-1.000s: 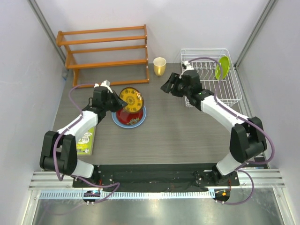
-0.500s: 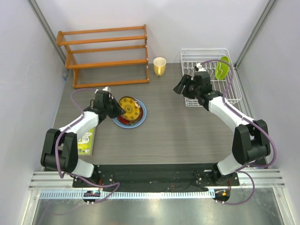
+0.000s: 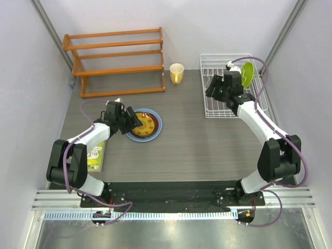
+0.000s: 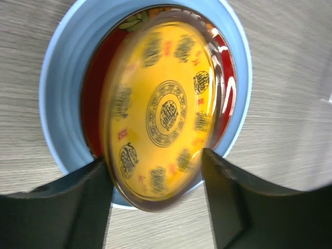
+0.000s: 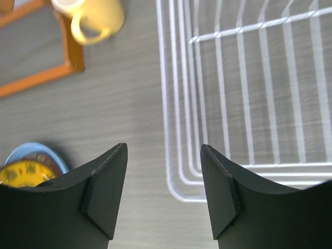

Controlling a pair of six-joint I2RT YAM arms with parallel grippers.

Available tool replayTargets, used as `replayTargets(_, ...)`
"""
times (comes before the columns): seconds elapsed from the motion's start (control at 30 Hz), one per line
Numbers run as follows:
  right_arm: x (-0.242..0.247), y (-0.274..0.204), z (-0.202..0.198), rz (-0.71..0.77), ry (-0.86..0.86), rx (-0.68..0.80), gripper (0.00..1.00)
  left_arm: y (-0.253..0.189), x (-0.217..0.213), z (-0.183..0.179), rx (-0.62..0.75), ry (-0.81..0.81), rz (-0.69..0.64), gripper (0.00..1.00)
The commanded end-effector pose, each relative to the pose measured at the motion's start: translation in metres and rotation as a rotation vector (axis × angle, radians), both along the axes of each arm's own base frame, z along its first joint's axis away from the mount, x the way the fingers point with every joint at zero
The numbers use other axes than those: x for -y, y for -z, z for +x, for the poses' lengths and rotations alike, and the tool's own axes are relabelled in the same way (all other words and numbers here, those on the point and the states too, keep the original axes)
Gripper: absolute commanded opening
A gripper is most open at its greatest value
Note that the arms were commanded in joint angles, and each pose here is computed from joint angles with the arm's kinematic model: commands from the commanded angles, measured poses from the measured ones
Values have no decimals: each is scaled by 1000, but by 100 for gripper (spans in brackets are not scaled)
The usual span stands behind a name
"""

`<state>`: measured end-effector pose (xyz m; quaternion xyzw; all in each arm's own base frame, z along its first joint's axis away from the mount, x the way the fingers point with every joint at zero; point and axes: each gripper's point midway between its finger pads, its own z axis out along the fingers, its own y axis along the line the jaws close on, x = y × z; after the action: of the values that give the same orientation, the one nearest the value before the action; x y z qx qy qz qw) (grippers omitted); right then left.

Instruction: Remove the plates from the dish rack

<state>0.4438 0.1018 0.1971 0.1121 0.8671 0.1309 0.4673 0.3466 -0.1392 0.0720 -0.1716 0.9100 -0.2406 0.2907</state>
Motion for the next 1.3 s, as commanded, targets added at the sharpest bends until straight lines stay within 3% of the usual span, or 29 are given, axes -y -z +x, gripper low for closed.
replayTargets(0.0, 40, -39, 16, -128, 107, 80, 67, -3, -8, 8, 8, 5, 63, 70)
replayTargets(0.17, 83, -55, 30, -258, 221, 97, 69, -3, -18, 13, -9, 7, 141, 77)
replayTargets(0.4, 140, -51, 55, -383, 363, 64, 71, -10, -29, 22, -8, -12, 219, 78)
replayTargets(0.57, 188, -43, 84, -407, 449, 42, 71, -48, -15, 34, 96, 11, 143, 82)
replayTargets(0.73, 208, -46, 119, -462, 440, 63, 71, -83, 3, 44, 212, 76, 75, 99)
replayTargets(0.93, 227, -33, 153, -507, 438, 58, 71, -106, 6, 54, 300, 92, 69, 100)
replayTargets(1.2, 239, -6, 172, -506, 439, 25, 61, -109, 8, 62, 312, 108, 76, 99)
replayTargets(1.27, 242, -2, 173, -500, 435, 21, 55, -109, 8, 64, 315, 107, 77, 100)
